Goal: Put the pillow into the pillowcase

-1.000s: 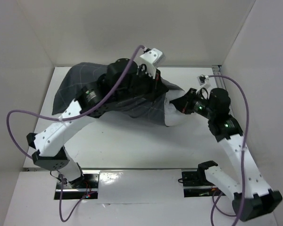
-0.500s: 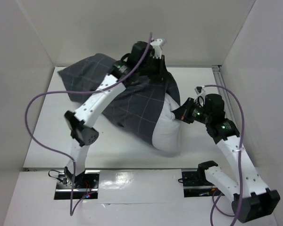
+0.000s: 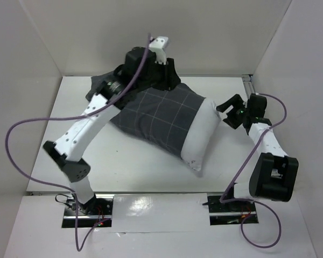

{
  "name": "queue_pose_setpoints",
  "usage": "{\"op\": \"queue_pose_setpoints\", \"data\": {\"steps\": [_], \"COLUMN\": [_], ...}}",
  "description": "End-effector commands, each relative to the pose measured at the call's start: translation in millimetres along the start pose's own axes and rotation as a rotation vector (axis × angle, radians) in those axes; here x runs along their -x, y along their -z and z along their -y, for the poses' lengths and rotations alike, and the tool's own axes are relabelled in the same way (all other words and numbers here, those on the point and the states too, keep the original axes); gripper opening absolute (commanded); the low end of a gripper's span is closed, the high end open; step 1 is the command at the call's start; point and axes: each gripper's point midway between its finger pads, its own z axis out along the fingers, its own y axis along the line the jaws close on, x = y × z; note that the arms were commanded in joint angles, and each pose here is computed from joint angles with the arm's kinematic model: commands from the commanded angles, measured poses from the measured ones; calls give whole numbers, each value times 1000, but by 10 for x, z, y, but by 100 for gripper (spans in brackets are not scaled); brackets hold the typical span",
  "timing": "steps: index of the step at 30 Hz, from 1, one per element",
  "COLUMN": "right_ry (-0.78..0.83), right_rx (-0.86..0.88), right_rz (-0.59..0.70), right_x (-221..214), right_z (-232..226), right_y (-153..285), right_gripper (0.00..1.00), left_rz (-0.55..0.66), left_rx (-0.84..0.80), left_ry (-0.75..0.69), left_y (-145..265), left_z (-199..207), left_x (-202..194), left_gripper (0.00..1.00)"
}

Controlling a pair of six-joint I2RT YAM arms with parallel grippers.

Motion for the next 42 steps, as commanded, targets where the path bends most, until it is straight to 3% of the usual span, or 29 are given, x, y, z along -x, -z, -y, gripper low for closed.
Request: {"op": "queue_pose_setpoints", "data": {"steps": [1, 2, 6, 9, 13, 16, 21, 25, 29, 33, 34, 39, 40, 41, 42], "right_ry": [35, 29, 72, 114, 141, 156, 161, 160, 166, 196, 219, 250, 273, 271, 298], "right_rx": [2, 2, -38, -38, -24, -13, -8, 5, 45, 133, 179, 280, 349, 394, 432], "right_rz": [136, 169, 241, 214, 115, 34, -15, -49, -107, -172, -204, -300, -337, -345, -334], "right_x": [410, 475, 593, 501, 184, -73, -309, -416, -585, -806, -934, -1391, -1505, -1517, -1488], "right_z": [-156, -172, -239, -267, -165, -70, 29, 58, 50, -63, -135, -412, -596, -758, -912], "right_y": [276, 345, 621, 728, 752, 769, 828, 831, 799, 737, 699, 403, 327, 310, 291], "right_gripper": [87, 89, 93, 96, 100, 100, 100, 100, 100, 100, 100, 96, 93, 70, 55], "left_rz": [42, -5, -136, -233, -263, -292, -329, -351, -347, -341, -329, -295, -279, -267, -249], "left_rx": [81, 105, 142, 202, 253, 228, 293, 372, 392, 399, 383, 224, 135, 83, 18], "left_ry": [-29, -37, -86, -118, -174, -218, -254, -253, -250, -252, -243, -195, -190, -188, -181], "left_y": [222, 201, -69, -294, -440, -506, -587, -611, -569, -517, -486, -290, -225, -187, -131], "left_z": [-36, -49, 65, 30, 136, 329, 212, 69, 33, 37, 79, 419, 617, 718, 849], "left_x": [63, -80, -603, -1005, -1201, -1397, -1591, -1699, -1684, -1612, -1550, -1260, -1178, -1113, -1017], "left_gripper": [52, 51, 64, 70, 79, 80, 80, 69, 47, 15, 1, 0, 0, 0, 0]}}
